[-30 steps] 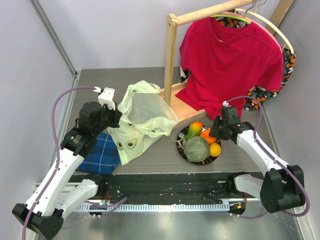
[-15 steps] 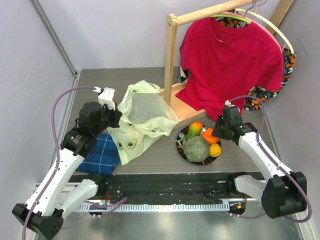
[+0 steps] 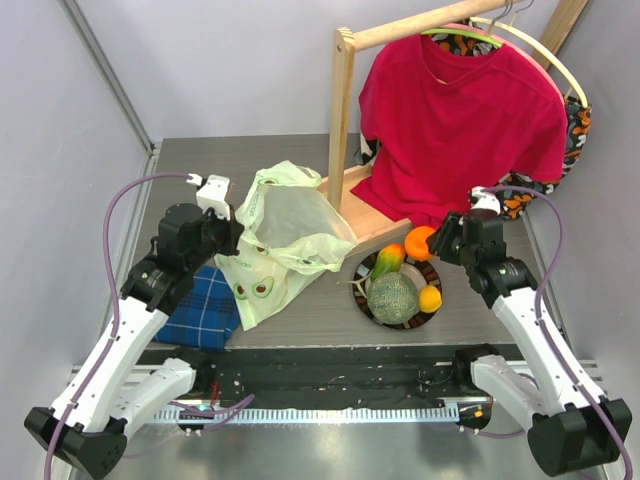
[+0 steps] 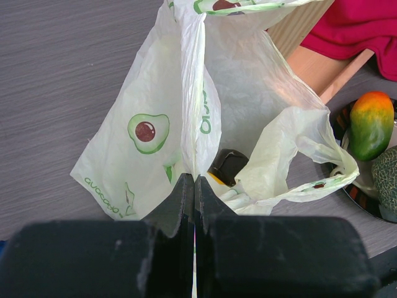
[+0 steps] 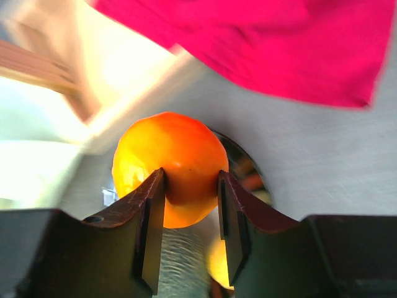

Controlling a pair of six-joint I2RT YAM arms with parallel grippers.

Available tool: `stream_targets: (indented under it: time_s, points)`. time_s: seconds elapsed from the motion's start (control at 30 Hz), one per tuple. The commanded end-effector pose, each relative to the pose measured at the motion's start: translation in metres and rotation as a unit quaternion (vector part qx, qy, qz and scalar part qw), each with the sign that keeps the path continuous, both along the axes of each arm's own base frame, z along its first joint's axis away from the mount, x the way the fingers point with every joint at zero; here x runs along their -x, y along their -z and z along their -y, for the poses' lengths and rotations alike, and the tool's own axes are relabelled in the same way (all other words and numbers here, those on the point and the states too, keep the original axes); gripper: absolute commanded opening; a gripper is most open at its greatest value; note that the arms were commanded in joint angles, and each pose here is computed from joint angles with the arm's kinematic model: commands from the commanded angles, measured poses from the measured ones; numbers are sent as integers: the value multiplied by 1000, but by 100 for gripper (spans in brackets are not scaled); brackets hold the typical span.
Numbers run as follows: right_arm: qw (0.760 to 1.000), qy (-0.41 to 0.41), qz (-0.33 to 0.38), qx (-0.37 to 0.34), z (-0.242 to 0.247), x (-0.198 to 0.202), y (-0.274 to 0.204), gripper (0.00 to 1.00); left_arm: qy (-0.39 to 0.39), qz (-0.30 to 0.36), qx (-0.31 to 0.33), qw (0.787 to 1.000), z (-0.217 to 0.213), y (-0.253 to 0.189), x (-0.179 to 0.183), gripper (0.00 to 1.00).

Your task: Place the fruits into the plastic bag

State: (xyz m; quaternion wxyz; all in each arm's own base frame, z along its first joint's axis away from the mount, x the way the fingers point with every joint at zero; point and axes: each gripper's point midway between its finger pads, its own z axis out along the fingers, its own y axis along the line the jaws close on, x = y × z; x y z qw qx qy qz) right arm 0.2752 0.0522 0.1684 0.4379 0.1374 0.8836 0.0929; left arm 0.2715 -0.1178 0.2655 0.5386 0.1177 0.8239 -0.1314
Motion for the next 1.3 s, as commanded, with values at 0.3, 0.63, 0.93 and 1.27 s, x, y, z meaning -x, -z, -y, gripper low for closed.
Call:
stream_targets:
  time_s: [0.3, 0.63, 0.93, 1.27]
  points:
    - [968, -118, 174, -137, -109, -34, -81, 1, 1, 23, 6, 1000, 1, -10, -4, 0]
    - [947, -216, 185, -148, -226, -55, -91, 1, 0, 29, 9, 1000, -1, -14, -1, 0]
    - [941, -278, 157, -112, -314, -74, -61, 1, 8, 24, 15, 1000, 4, -13, -1, 0]
    - [934, -331, 92, -99, -378, -70, -11, 1, 9, 21, 15, 1000, 4, -12, -1, 0]
